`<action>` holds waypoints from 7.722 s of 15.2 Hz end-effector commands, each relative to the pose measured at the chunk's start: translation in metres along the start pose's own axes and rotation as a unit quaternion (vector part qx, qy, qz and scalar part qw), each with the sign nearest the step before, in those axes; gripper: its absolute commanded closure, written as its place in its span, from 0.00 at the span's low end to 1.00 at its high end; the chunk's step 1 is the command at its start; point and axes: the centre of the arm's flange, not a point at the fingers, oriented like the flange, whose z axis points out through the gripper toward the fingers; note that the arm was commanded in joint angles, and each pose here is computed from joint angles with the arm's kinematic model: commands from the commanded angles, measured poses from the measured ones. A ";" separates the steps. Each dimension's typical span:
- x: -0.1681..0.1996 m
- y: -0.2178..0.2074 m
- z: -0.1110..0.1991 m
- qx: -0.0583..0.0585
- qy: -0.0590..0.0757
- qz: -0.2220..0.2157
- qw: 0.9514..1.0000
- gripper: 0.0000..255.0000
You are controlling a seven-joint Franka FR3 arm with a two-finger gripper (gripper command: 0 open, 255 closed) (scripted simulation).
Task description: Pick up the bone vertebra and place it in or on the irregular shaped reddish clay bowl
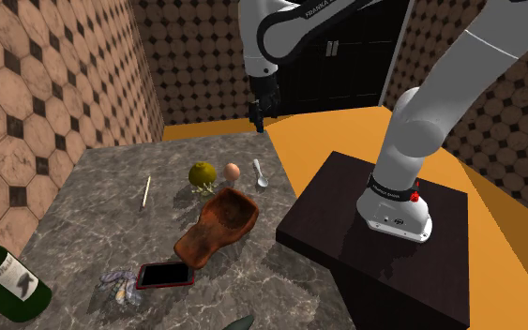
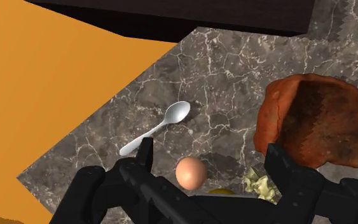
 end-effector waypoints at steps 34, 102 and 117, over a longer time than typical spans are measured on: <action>0.169 -0.156 0.211 -0.023 0.055 -0.059 0.996 0.00; 0.029 -0.243 0.077 -0.023 0.055 -0.059 0.996 1.00; 0.030 -0.247 0.172 -0.002 0.072 -0.015 0.997 0.00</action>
